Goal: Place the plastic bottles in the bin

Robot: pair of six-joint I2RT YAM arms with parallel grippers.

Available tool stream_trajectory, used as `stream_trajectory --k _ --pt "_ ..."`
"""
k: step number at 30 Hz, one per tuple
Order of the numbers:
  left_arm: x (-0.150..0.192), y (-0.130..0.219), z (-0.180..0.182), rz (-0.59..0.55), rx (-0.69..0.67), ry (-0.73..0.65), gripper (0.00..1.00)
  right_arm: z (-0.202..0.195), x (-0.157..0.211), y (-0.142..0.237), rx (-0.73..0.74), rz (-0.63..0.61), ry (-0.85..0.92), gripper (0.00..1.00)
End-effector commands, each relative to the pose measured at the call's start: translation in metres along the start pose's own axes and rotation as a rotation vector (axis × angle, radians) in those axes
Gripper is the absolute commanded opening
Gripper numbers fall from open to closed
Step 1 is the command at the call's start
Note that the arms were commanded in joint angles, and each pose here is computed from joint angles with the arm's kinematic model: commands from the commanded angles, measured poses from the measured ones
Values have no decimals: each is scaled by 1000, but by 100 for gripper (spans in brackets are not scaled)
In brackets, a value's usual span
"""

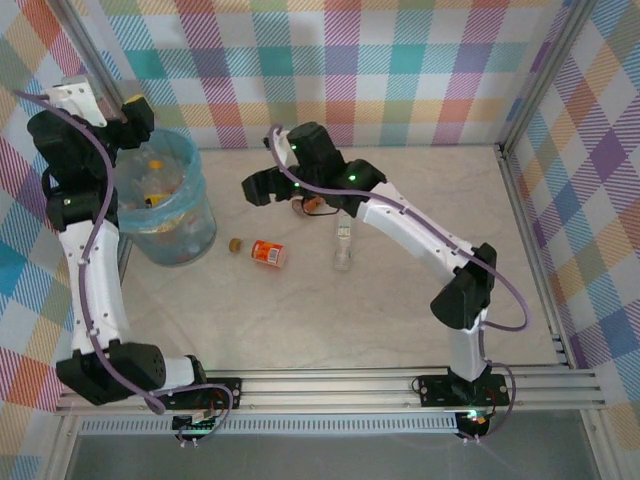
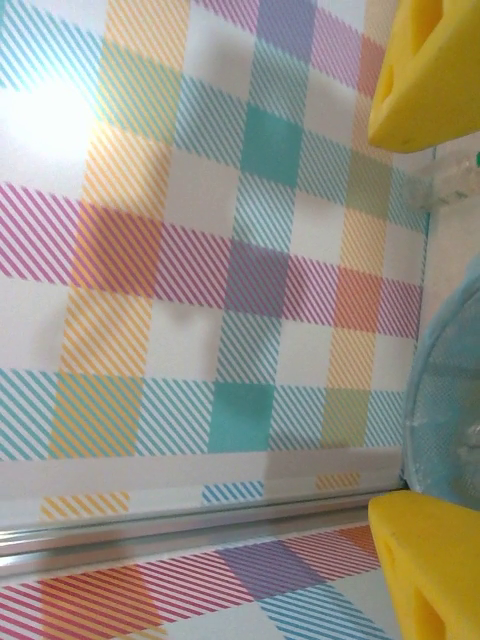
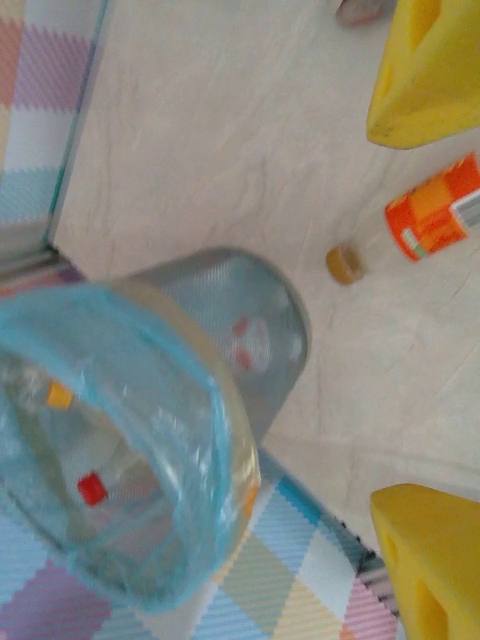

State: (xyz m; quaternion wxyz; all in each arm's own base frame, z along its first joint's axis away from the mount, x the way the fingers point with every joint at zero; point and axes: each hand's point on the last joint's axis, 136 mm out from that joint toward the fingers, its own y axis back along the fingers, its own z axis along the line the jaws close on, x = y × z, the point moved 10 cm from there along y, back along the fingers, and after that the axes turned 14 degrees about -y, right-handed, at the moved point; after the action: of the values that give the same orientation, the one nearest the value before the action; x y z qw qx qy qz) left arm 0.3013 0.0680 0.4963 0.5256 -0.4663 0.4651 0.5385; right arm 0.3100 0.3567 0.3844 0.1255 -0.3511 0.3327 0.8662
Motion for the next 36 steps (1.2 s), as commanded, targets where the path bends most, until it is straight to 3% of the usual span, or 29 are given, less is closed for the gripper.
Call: stream_trajectory --k 1,9,19,27,36 --pt "-4 23 -27 27 117 2 87 -29 -3 19 131 -14 -57 87" --pt "16 66 -97 106 351 -10 86 -97 30 17 383 95 -149 88" --pt "85 72 -191 323 601 4 85 -166 76 -18 568 185 -256 95" --pt "128 59 -221 483 559 107 85 -204 99 -53 640 260 -311 95" --pt "134 56 -221 518 526 72 86 -232 117 -67 705 295 -347 90"
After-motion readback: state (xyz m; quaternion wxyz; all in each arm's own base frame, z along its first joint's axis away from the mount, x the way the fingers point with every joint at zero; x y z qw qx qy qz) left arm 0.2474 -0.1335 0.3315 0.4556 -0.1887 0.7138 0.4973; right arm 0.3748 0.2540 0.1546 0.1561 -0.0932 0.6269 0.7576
